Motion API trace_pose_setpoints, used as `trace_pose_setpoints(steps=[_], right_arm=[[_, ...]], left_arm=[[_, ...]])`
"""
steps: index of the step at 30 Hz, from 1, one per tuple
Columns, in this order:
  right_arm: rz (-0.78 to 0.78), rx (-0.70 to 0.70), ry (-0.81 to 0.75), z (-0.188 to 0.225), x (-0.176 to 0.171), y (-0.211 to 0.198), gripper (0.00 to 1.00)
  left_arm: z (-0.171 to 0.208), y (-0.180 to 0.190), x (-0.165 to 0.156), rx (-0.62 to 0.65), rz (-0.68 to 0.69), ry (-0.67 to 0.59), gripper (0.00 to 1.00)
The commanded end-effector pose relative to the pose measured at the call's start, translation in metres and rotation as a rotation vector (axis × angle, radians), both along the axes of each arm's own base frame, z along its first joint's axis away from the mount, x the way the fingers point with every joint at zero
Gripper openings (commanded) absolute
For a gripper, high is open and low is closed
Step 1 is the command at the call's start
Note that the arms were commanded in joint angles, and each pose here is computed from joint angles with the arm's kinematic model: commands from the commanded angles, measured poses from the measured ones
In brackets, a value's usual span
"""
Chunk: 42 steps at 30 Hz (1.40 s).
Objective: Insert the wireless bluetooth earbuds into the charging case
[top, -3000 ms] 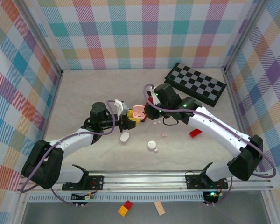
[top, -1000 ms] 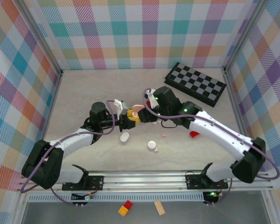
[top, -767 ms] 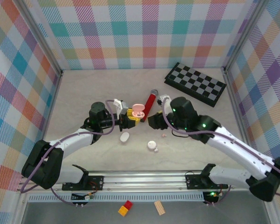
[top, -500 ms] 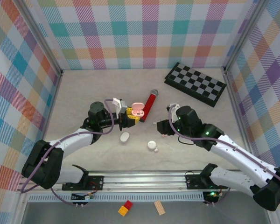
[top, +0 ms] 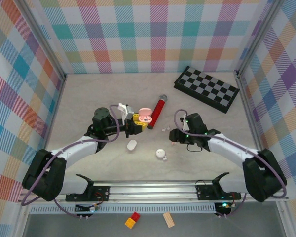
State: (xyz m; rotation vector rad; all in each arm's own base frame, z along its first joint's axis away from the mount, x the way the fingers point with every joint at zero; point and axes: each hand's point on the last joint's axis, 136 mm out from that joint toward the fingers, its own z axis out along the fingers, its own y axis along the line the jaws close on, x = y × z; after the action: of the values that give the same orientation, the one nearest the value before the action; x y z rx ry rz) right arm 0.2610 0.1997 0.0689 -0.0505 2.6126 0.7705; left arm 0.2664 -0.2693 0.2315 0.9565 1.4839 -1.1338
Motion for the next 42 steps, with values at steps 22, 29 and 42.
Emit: trace_pose_setpoints(steps=[22, 29, 42], right_arm=[[0.036, 0.010, 0.137, -0.036, -0.006, 0.007, 0.52], [0.049, 0.033, 0.173, -0.031, -0.027, 0.003, 0.50], [0.089, -0.004, 0.095, -0.007, -0.013, 0.002, 0.51]], left_arm=[[0.013, 0.006, -0.004, -0.017, -0.003, -0.045, 0.33], [0.013, 0.005, -0.003, -0.016, -0.003, -0.041, 0.33], [0.013, 0.005, -0.002, -0.015, -0.007, -0.035, 0.33]])
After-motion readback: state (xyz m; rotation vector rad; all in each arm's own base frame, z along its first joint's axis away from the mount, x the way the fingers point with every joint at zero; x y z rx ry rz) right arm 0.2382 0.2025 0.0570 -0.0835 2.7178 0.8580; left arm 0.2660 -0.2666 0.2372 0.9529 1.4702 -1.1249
